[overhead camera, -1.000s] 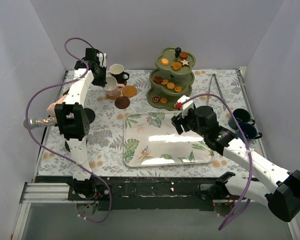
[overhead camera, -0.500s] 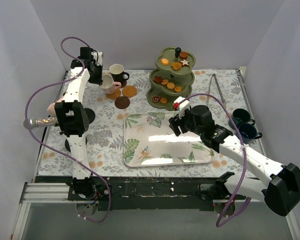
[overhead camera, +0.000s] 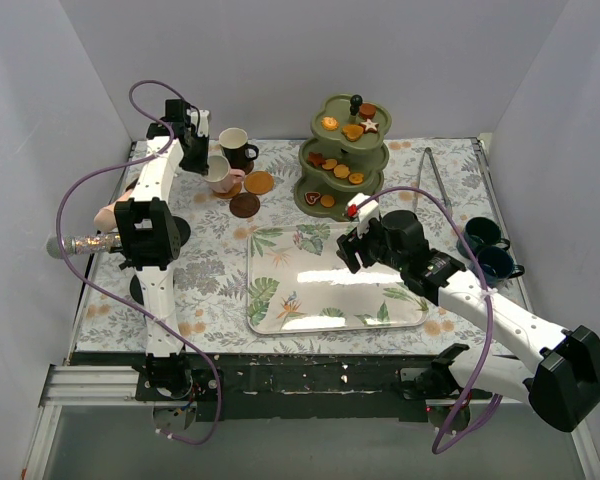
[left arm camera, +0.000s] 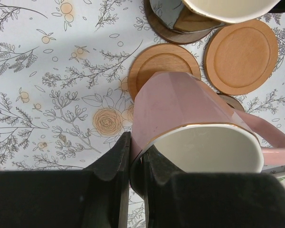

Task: Serve the afternoon tea
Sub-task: Place the cup on the coaster.

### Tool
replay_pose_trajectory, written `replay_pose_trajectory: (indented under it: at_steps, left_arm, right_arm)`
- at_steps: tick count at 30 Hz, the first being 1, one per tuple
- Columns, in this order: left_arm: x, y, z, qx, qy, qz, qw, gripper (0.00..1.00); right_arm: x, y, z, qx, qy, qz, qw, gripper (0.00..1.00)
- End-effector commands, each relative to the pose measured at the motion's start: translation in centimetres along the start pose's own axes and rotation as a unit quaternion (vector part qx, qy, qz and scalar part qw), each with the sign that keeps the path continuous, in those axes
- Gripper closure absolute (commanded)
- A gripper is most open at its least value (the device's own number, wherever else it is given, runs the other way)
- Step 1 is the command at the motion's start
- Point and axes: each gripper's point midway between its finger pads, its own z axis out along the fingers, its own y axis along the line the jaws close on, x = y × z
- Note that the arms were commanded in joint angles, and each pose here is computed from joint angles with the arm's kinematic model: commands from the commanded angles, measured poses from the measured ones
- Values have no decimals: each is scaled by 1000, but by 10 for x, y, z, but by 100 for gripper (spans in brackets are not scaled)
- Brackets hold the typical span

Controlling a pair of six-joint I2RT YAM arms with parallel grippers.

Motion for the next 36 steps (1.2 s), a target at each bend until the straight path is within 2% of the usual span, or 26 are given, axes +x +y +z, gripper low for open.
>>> replay_pose_trajectory:
  at_steps: [1,36]
  left_arm:
    - [-49,-6,-31,10,-83,18,996,100]
    - [-41,-4,-8,15,-70,17,997,100]
  right_arm:
    - [-8,2,-1,-5,-17,10,1000,25]
    - [5,6,2,-11,-6,24,1000,25]
